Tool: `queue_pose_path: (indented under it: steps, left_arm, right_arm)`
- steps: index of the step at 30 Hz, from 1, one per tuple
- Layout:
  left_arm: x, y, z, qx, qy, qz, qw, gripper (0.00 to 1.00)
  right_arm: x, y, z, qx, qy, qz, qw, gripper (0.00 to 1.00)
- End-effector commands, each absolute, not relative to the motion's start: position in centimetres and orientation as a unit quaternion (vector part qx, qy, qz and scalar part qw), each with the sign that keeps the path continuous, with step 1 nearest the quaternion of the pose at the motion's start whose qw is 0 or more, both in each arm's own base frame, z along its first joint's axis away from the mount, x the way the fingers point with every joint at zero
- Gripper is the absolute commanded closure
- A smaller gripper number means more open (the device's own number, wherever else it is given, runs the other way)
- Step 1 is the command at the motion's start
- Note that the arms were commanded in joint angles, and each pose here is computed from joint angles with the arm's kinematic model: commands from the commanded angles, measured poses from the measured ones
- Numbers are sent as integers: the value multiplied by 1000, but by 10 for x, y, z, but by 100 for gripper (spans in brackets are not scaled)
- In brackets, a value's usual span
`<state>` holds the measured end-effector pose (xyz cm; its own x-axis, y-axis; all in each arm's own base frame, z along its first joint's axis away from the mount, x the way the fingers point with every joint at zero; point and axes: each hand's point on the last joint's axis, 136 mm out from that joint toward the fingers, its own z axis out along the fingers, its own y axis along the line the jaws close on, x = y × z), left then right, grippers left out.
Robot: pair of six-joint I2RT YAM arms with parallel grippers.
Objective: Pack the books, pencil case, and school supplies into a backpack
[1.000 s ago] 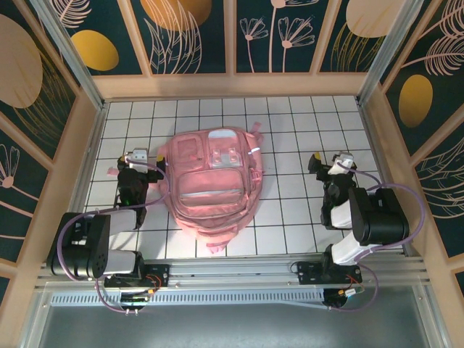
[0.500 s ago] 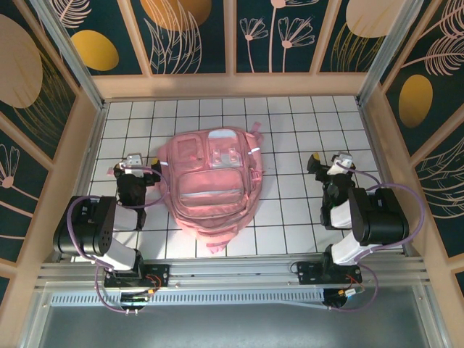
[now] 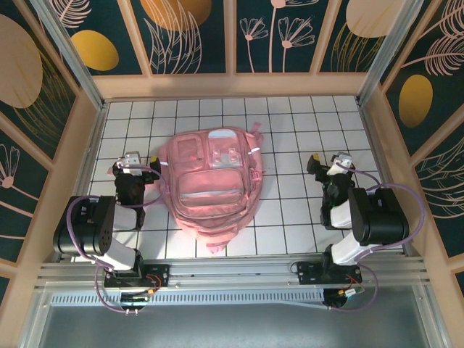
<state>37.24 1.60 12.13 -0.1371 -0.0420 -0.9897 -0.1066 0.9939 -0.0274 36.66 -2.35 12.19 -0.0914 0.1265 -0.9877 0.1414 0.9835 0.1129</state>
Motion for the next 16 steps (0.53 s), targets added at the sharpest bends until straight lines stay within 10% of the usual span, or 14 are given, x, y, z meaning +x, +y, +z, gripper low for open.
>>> queue_pose_path:
  steps: [1,16]
  left_arm:
    - [378,16,136,-57,738,12,672,1]
    - [378,16,135,-57,739,12,672,1]
  right_arm:
    - [371,-24,129,91,731,-9,676,1]
    - [371,-23,129,90,730,-5,677,1]
